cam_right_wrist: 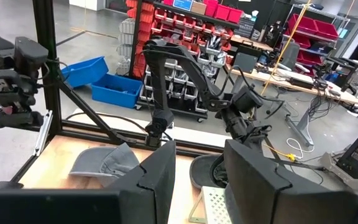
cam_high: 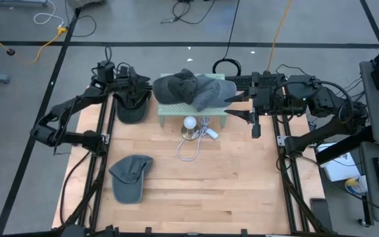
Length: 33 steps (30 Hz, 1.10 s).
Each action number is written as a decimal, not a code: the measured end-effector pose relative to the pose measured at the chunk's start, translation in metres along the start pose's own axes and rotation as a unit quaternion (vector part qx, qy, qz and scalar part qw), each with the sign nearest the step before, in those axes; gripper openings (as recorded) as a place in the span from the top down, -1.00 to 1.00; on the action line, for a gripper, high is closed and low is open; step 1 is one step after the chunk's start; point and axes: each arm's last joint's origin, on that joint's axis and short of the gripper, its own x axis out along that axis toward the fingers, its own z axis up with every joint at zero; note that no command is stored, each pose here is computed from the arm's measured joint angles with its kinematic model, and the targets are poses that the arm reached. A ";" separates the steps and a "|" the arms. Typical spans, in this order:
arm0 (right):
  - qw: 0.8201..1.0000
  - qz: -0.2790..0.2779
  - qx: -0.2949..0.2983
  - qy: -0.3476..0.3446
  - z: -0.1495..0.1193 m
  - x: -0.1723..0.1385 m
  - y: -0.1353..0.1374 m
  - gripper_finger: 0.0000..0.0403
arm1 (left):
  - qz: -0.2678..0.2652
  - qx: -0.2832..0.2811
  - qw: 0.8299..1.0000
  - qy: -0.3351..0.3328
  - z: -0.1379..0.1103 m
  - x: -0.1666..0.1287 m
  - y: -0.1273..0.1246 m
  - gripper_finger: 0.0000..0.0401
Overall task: Pick & Place hat
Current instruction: Put the right black cap on the shelf, then stack the gray cap on the other gray cap on the shelf
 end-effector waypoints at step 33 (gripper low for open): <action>0.999 -0.043 0.013 0.007 -0.001 0.001 -0.008 0.36 | -0.082 0.363 0.920 -0.123 -0.082 0.016 -0.081 0.19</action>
